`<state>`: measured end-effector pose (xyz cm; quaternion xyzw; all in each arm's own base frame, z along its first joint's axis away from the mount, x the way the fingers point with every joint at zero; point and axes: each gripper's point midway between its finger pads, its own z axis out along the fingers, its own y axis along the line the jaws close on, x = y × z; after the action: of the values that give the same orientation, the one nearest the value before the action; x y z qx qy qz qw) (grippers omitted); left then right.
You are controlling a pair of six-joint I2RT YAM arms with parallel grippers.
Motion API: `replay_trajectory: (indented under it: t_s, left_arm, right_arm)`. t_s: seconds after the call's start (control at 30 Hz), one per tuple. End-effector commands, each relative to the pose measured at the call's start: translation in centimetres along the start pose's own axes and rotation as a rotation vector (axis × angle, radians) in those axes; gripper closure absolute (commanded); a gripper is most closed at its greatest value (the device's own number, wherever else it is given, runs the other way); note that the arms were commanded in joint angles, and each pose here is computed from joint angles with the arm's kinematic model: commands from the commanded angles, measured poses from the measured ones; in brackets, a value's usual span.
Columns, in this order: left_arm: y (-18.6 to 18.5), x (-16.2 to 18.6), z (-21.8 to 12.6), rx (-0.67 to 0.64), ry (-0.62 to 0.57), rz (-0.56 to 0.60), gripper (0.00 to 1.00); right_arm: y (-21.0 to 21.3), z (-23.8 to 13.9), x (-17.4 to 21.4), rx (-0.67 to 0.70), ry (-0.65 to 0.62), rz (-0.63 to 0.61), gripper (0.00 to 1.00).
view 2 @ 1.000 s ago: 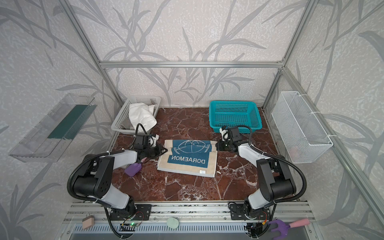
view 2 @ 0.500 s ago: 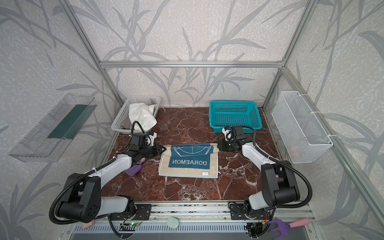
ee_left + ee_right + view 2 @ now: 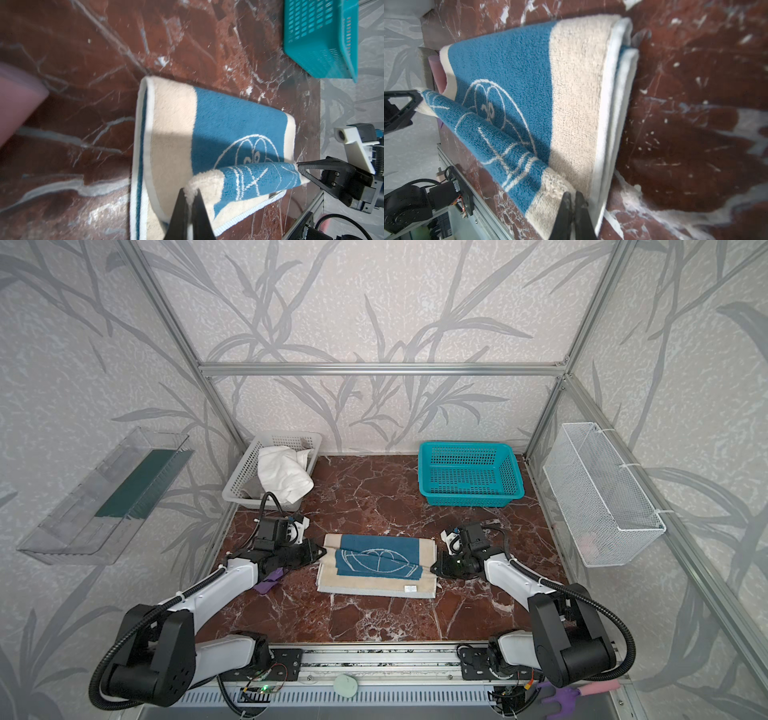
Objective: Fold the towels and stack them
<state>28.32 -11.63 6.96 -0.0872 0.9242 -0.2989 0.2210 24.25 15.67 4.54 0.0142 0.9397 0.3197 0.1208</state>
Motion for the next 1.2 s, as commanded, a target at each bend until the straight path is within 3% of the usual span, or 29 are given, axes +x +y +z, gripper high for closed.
replay_trajectory:
  t_s: [0.0, 0.1, 0.17, 0.23, 0.3, 0.43, 0.6, 0.77, 0.93, 1.17]
  left_arm:
    - [1.2, 0.5, 0.1, -0.045, 0.013, -0.036, 1.0]
    - [1.5, 1.0, 0.1, -0.05, 0.015, -0.05, 1.0]
    - [2.1, 1.3, -0.1, -0.079, 0.016, -0.061, 0.96]
    - [2.6, 1.4, -0.8, -0.126, 0.013, -0.064, 0.75]
    - [2.9, 1.0, -1.9, -0.178, -0.016, -0.057, 0.62]
    - [3.8, -0.2, -4.0, -0.261, -0.132, -0.032, 0.6]
    - [2.2, -1.1, -5.0, -0.197, -0.212, -0.003, 0.64]
    - [-0.6, -1.5, -4.2, -0.173, -0.147, 0.106, 0.64]
    - [-2.0, 0.9, -1.5, -0.163, 0.005, 0.149, 0.64]
    - [2.1, 6.9, 0.9, -0.243, 0.149, 0.075, 0.64]
  right_arm:
    - [0.4, -0.3, -1.0, -0.007, -0.025, 0.007, 1.0]
    - [0.4, -0.6, -1.1, 0.01, -0.017, -0.015, 1.0]
    - [0.0, -0.5, -0.6, 0.027, 0.0, -0.008, 0.91]
    - [0.2, -0.5, 0.2, 0.012, 0.026, 0.008, 0.74]
    - [0.6, -1.1, 0.9, -0.003, 0.036, 0.02, 0.61]
    - [0.2, -3.7, 2.2, 0.149, 0.005, -0.03, 0.54]
    - [0.9, -5.5, 1.9, 0.175, -0.111, -0.061, 0.51]
    - [2.3, -4.9, -0.7, 0.162, -0.136, -0.095, 0.51]
    - [4.3, -1.0, -0.1, 0.171, 0.065, -0.179, 0.52]
    - [2.7, 2.4, 4.5, 0.222, 0.193, -0.176, 0.83]
